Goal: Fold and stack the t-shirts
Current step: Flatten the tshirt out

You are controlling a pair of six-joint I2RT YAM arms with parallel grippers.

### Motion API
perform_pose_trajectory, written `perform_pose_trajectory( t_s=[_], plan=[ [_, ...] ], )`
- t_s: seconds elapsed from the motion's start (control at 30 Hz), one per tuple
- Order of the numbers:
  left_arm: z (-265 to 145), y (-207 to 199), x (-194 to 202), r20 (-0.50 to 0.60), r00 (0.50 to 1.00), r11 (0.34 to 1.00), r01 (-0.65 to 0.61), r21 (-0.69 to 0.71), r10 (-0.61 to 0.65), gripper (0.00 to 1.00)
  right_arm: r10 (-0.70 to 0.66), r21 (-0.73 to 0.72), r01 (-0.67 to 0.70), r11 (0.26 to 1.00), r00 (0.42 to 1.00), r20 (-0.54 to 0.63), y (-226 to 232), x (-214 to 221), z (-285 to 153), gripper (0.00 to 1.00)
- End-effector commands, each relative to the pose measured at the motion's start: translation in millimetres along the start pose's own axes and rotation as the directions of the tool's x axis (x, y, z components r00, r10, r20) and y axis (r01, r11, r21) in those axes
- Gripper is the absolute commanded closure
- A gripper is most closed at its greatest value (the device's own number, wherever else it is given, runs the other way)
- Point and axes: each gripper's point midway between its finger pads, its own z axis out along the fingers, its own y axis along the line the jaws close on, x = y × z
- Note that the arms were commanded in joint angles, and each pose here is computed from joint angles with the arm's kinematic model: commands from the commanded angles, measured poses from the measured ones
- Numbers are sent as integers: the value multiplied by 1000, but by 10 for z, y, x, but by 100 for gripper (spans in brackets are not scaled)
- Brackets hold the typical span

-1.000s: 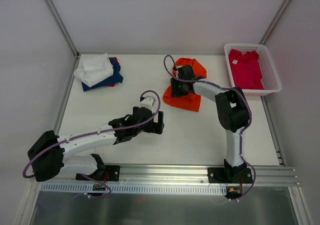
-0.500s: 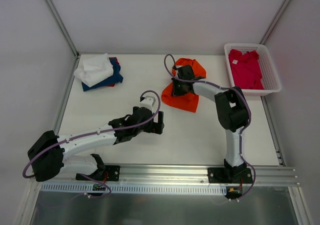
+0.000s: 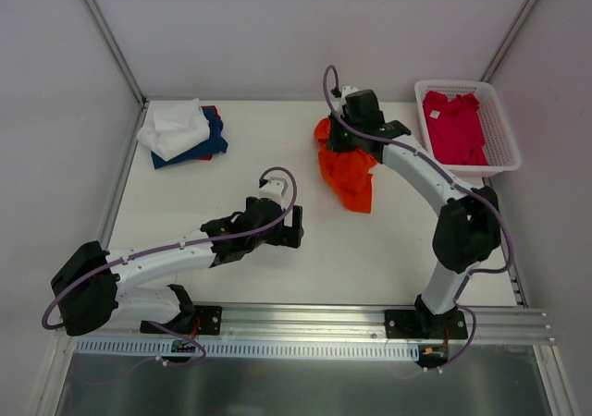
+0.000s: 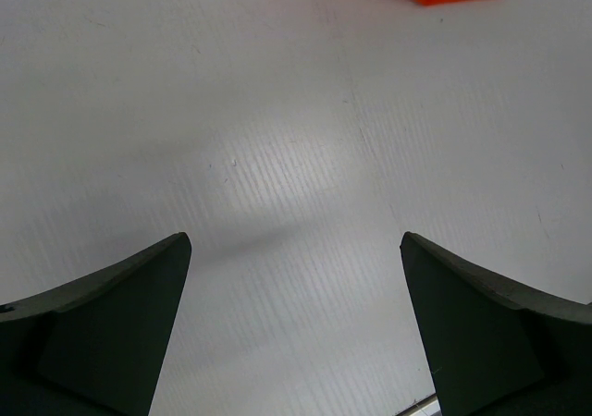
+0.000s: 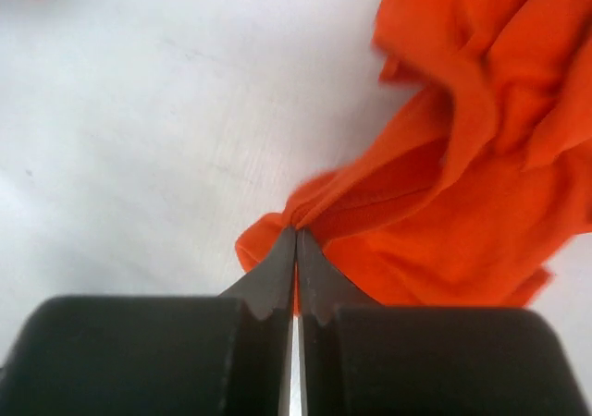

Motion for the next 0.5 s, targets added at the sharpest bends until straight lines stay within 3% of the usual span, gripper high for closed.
perform_pose_trajectory(
  t_s=[0.0, 0.17, 0.47],
  plan=[
    [-42, -79, -193, 46, 999, 999, 18, 28, -19, 1, -80, -1, 81, 997, 978, 194, 207, -708, -820, 100],
    [-27, -56, -165, 42, 999, 1000, 22, 18, -22, 1, -138, 13, 142, 990, 927, 350, 379, -1090, -1691, 100],
    [33, -28, -108, 34, 999, 999, 35, 2, -35, 1, -211, 83, 207, 975, 737, 642, 485, -1357, -3355, 100]
  ],
)
